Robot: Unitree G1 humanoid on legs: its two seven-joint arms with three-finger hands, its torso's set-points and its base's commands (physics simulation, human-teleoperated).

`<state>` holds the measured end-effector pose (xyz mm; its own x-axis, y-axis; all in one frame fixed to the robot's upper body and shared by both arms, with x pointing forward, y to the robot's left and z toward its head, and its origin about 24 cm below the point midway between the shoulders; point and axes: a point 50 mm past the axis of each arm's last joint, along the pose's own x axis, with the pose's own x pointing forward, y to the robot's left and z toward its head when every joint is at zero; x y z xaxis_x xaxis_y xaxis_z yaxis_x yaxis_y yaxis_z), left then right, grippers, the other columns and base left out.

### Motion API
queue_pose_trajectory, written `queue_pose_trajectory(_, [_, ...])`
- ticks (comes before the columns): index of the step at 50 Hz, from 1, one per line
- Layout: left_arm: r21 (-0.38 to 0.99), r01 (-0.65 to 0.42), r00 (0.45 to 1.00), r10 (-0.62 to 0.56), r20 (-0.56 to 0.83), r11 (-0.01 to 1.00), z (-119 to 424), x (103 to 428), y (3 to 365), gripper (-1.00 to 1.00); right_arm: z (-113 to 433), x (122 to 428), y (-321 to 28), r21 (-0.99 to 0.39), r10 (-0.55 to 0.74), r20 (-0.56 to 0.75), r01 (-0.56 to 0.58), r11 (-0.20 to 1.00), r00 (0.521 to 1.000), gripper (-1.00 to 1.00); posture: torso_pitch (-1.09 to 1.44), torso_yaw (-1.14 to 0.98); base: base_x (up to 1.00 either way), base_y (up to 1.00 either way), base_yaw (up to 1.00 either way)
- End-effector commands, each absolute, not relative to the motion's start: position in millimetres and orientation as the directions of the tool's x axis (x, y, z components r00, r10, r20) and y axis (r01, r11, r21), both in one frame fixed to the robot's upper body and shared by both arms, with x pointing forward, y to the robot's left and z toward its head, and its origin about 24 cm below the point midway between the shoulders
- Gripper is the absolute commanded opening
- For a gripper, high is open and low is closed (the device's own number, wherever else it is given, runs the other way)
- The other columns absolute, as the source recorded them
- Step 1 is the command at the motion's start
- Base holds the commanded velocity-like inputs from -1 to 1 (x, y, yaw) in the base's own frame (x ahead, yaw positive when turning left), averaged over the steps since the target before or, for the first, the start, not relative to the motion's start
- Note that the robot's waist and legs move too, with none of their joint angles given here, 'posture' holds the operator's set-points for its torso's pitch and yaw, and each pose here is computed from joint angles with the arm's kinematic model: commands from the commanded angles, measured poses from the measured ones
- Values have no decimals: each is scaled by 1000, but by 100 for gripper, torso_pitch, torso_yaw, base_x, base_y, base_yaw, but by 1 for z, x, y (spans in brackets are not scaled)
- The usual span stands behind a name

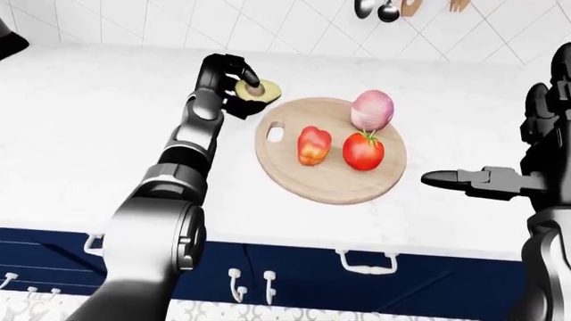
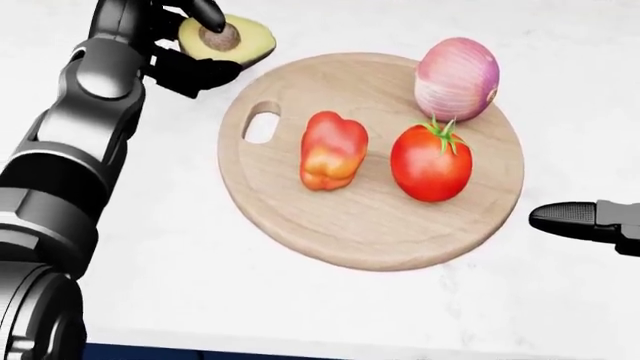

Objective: Place the avocado, onion, tomato and bell pepper on the cutting board.

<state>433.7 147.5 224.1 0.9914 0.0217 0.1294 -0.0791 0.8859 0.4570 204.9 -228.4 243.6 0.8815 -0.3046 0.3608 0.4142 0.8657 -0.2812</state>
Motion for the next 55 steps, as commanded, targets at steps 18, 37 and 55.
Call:
queue_pose_trajectory(18, [310,145,936,-232,266,940,284,429,120,-69,252,201,-226,-280,-296,426,436,855,855,100,10,0,0,0,0])
queue_pose_trajectory(37, [405,252,906,-361,219,879,288,425,102,-67,251,201,-225,-281,-295,425,435,856,856,100,10,0,0,0,0])
queue_pose_trajectory(55, [436,325,879,-438,188,839,283,421,83,-65,255,201,-226,-282,-295,429,436,854,854,100,10,0,0,0,0])
